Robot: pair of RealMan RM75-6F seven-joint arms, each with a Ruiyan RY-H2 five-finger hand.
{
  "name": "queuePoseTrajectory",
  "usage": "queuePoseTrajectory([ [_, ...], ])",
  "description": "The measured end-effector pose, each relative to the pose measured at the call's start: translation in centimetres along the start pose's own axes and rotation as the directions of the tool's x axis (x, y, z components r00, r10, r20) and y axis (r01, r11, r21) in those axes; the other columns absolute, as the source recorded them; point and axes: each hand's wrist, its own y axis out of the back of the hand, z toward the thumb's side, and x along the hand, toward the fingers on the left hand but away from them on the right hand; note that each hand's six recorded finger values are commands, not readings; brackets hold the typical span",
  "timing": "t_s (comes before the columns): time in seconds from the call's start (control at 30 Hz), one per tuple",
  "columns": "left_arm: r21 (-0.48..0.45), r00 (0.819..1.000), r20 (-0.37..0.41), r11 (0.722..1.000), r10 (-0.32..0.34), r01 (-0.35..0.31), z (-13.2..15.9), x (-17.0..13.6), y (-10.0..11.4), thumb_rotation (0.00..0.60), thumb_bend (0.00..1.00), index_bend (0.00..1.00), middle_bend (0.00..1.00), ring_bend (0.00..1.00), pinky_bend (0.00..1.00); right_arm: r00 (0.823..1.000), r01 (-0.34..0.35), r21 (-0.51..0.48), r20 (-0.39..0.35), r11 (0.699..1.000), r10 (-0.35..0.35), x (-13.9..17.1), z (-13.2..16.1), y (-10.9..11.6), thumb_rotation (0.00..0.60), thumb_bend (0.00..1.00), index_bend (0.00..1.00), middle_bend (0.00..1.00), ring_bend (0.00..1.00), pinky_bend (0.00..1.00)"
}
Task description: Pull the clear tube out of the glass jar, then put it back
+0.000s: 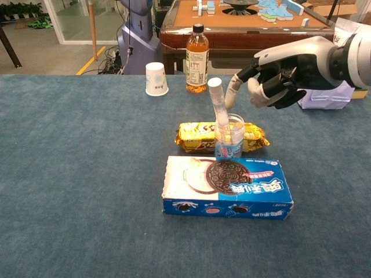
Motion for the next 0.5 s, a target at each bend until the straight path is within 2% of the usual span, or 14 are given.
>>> queuePoseTrajectory([
  [0.5,0.003,1.000,0.004,1.000,-0.002,0.002,0.10,-0.04,-0.04,0.600,0.14,0.39,0.46,0.39,0.60,0.998,0.055,-0.017,-0.007,0.998,-0.055,-0.20,-0.24,0.69,0.600,1.00,0.46,1.00,1.00,1.00],
])
